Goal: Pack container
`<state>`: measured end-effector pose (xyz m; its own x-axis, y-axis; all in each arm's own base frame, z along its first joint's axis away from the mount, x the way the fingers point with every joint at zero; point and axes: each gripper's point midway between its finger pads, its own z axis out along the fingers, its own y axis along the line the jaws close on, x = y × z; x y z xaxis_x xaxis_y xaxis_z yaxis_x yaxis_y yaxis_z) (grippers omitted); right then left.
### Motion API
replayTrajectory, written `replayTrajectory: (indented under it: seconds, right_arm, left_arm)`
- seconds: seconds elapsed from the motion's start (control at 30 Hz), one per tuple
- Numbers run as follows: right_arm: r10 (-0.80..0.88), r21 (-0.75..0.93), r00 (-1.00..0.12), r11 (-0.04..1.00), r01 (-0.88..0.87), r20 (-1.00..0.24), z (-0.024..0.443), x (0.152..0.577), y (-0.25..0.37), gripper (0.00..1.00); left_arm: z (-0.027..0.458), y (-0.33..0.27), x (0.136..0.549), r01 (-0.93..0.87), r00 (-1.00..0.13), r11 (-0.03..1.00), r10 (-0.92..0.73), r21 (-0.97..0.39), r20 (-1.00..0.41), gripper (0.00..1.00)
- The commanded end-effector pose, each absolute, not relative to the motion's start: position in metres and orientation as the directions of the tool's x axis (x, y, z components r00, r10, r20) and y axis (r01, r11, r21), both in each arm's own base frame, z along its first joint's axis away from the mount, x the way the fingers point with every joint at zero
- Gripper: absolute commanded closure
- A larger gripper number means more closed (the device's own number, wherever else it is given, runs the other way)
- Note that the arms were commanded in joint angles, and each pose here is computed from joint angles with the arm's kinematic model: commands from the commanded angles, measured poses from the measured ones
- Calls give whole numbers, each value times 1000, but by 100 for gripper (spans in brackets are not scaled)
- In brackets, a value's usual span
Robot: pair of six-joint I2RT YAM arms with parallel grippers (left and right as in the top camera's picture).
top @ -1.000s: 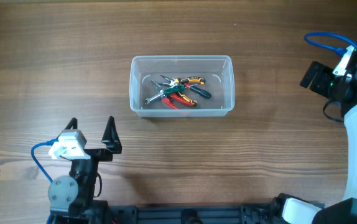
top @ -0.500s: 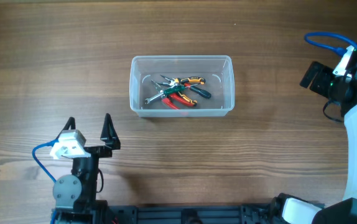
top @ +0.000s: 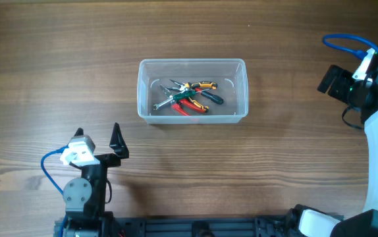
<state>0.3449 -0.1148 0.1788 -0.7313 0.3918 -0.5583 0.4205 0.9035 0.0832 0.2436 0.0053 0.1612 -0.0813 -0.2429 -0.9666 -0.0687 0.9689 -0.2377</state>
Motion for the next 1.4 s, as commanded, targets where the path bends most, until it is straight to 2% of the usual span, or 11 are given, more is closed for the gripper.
replayTrajectory:
  seconds: [0.0,1.2,1.3,1.37]
  right_arm:
    - [407,83,-718,894,441,-565,181,344,-117,0]
    - [401,73,-720,894,441,-566,181,344,-119,0]
    - [381,48,-724,899,435,-575,183,343,-121,0]
    - [368,49,-682,897,438,-632,200,348,-125,0]
  left_arm:
    - [159,14,243,-106,-65,964,-253,-245,-965,0]
    - [159,10,244,-85,-74,965,-254,-247,-965,0]
    - [159,10,244,-85,-74,965,-254,-247,-965,0]
    - [159,10,244,-85,-73,965,-254,-247,-965,0]
